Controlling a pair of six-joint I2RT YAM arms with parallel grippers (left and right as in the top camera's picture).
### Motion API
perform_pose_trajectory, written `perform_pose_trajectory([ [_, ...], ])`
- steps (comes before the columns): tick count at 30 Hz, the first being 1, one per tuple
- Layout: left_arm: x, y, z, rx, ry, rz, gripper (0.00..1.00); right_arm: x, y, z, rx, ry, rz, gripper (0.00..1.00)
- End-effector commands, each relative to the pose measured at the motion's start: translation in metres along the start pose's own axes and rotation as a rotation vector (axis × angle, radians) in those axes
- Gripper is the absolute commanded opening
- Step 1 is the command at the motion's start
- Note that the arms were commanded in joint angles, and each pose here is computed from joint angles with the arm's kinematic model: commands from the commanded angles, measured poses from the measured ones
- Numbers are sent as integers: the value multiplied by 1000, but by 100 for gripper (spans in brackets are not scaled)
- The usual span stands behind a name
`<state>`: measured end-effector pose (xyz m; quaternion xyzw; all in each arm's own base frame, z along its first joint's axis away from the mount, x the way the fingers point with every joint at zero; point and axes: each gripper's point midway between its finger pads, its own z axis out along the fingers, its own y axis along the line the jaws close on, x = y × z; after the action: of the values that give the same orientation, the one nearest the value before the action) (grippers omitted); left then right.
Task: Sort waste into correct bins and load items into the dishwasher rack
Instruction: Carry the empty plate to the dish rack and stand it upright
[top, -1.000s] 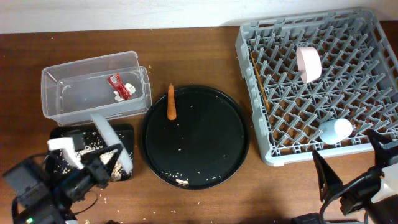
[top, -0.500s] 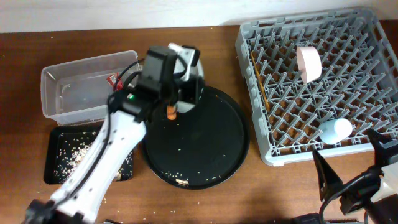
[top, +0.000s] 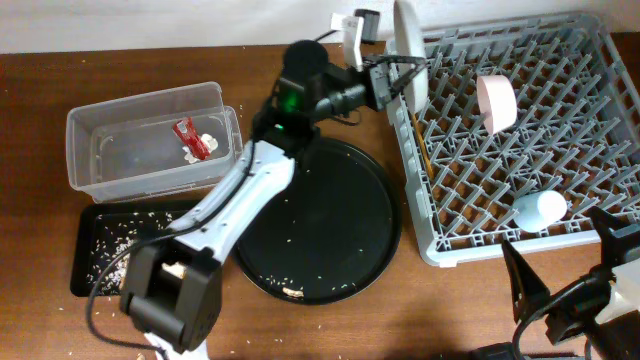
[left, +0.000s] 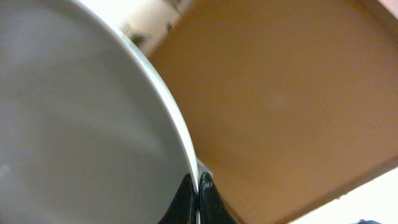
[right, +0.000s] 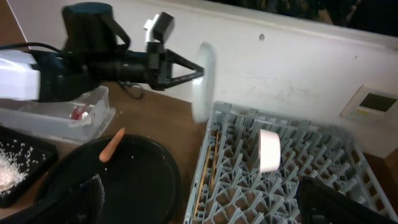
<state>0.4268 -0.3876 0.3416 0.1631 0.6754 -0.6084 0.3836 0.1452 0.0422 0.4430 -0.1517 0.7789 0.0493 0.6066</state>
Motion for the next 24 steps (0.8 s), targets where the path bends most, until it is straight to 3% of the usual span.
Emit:
perform_pose_trajectory([
  [1, 42, -8, 31, 116, 96, -207, 0, -1, 0, -1, 2, -3, -8, 98],
  [3, 69, 4, 45, 118, 140, -260, 0, -1, 0, -1, 2, -3, -8, 98],
  [18, 95, 48, 57, 2, 137, -353, 0, -1, 0, -1, 2, -3, -8, 98],
  [20, 99, 61, 58, -65, 119, -380, 8, -1, 0, -1, 2, -3, -8, 98],
  [22, 99, 65, 58, -87, 108, -385, 9, -1, 0, -1, 2, -3, -8, 98],
  [23, 98, 66, 58, -89, 104, -381, 19, -1, 0, -1, 2, -3, -8, 98],
  [24, 98, 65, 58, -88, 105, -379, 43, -1, 0, -1, 2, -3, -8, 98],
])
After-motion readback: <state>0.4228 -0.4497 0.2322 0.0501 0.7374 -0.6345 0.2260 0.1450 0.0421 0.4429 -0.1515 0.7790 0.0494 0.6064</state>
